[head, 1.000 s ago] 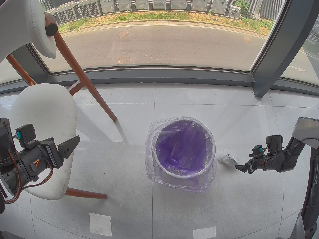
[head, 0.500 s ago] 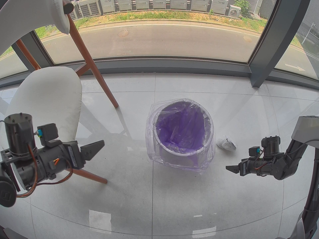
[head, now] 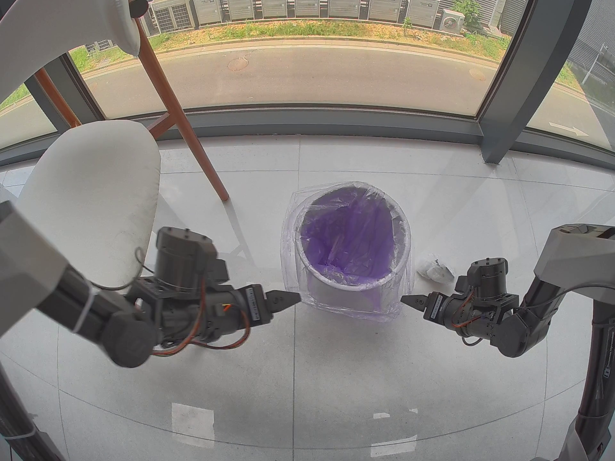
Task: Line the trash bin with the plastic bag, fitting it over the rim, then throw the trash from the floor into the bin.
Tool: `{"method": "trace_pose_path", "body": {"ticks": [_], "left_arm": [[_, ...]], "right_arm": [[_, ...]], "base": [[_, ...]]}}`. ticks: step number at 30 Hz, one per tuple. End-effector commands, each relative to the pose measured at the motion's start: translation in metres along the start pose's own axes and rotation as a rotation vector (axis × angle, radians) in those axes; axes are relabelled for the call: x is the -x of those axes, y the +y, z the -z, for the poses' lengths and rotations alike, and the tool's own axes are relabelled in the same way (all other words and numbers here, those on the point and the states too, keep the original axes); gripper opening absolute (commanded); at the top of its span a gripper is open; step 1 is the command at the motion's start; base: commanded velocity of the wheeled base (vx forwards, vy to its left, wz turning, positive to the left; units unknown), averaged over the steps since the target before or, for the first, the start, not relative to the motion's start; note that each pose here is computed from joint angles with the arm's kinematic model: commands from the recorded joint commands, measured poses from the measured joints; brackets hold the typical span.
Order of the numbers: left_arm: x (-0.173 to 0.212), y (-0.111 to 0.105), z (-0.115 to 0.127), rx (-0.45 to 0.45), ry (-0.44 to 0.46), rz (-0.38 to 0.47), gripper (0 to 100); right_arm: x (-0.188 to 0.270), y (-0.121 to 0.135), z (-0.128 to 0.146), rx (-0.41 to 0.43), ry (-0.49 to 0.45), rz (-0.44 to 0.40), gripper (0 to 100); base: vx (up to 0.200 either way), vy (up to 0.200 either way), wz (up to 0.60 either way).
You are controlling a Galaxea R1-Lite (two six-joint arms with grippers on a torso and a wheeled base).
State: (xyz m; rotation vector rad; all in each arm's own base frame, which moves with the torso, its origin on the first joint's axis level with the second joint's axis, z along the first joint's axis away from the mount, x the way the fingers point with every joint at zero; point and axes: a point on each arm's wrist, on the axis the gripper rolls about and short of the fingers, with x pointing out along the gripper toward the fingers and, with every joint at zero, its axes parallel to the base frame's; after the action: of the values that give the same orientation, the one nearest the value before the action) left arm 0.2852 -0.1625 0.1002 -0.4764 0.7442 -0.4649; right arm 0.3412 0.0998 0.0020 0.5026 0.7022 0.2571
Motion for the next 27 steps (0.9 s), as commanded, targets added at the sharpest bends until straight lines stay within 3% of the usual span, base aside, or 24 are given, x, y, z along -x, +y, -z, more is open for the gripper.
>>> {"method": "trace_pose_path", "body": {"ticks": [1,6,7,21,27], "left_arm": [[-0.092,0.021,0.02,0.064,0.112,-0.033,100],[-0.104,0.021,0.017,0.065,0.102,-0.026,100],[-0.107,0.022,0.017,0.065,0.104,-0.026,100],[-0.135,0.031,0.016,0.068,0.09,-0.036,100],[-0.163,0.029,0.007,0.107,0.039,-0.034,100]], "right_arm": [[-0.031,0.01,0.009,-0.053,-0.025,-0.002,100],[-0.04,0.008,0.009,-0.051,-0.038,0.001,100],[-0.042,0.008,0.009,-0.051,-0.044,0.004,0],[-0.051,0.002,0.019,-0.039,-0.022,0.032,0],[-0.066,-0.001,0.021,0.056,-0.062,0.042,0]], "base": [[0.0,0.0,0.0],[0.0,0.0,0.0],[0.0,0.0,0.0],[0.0,0.0,0.0],[0.0,0.0,0.0]]}}
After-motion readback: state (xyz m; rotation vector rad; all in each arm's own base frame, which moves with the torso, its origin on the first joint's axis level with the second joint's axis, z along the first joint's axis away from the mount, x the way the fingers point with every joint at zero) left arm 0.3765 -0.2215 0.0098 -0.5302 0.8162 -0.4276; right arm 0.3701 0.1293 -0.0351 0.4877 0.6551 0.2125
